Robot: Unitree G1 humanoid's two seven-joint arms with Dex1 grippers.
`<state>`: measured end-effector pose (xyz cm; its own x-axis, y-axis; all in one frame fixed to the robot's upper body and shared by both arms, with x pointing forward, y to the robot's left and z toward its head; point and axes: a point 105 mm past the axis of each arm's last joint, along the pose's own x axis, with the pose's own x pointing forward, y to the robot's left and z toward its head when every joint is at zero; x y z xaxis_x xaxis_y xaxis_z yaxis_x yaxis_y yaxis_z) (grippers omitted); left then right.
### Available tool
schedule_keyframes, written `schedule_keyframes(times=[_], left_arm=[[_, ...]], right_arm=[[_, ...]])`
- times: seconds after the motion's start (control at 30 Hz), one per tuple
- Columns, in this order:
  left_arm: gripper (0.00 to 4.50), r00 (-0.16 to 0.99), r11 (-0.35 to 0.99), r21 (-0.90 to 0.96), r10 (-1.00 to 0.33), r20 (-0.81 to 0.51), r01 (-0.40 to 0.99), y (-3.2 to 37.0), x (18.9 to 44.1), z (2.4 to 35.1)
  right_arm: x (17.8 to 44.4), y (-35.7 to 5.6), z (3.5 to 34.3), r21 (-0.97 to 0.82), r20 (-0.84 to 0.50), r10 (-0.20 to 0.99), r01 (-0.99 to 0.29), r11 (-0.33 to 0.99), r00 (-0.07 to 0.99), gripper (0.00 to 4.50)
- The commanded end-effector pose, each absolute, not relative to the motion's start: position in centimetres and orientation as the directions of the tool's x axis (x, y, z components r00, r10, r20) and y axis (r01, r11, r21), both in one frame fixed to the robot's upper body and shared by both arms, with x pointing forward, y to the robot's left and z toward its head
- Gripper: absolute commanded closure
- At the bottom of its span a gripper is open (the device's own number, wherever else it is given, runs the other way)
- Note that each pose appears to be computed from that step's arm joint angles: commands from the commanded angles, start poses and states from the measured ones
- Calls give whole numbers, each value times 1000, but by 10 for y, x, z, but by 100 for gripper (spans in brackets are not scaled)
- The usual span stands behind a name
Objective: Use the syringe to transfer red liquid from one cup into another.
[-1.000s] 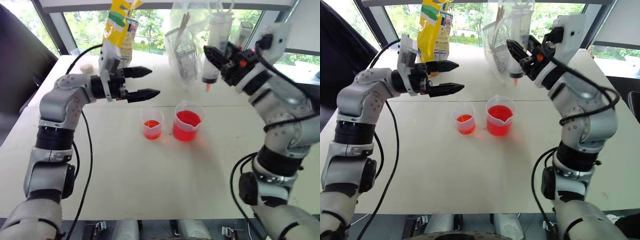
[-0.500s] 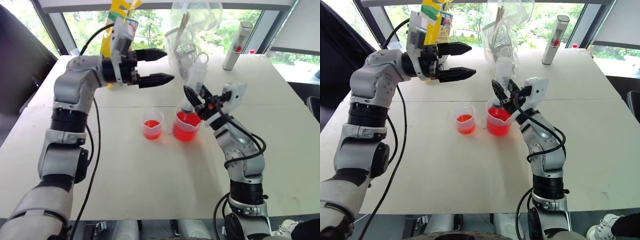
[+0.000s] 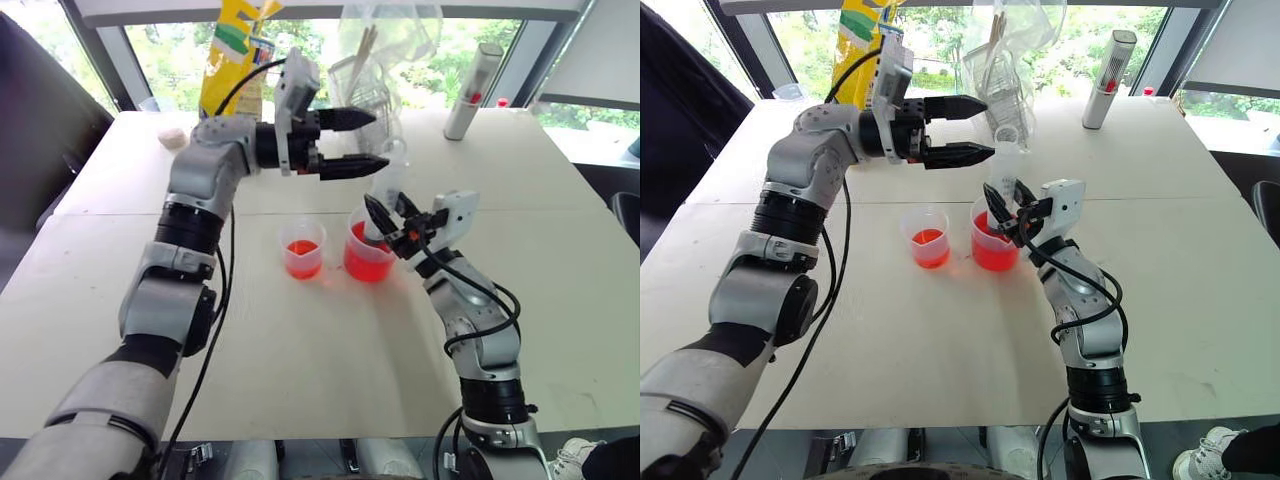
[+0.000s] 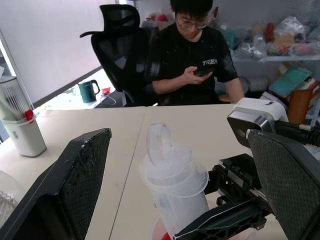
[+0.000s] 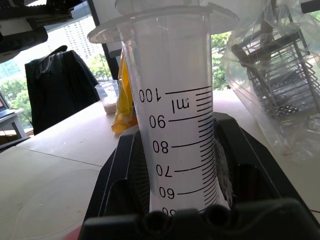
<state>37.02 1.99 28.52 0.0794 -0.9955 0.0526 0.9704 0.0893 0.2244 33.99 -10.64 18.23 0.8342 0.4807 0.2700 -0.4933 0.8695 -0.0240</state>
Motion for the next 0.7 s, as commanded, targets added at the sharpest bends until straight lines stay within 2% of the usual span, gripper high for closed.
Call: schedule_keyframes(times=[0.03, 0.3, 0.4, 0.63, 0.7], left_arm=[[0, 92, 104, 287, -994, 54, 952, 11, 373, 300], [0, 88, 99, 248, -994, 57, 964, 3, 378, 292], [85, 79, 91, 230, -995, 59, 969, -3, 377, 290], [431, 70, 87, 189, -993, 93, 978, -9, 377, 294], [442, 68, 86, 186, -993, 100, 979, -8, 376, 296]], right_arm=[[337, -105, 188, -49, 292, 487, -496, 867, 823, 313], [336, -104, 186, -74, 282, 501, -502, 862, 818, 313], [335, -103, 186, -82, 278, 507, -505, 859, 816, 313], [336, -102, 185, -89, 271, 514, -510, 855, 814, 313], [336, -101, 183, -89, 259, 522, -518, 851, 813, 313]])
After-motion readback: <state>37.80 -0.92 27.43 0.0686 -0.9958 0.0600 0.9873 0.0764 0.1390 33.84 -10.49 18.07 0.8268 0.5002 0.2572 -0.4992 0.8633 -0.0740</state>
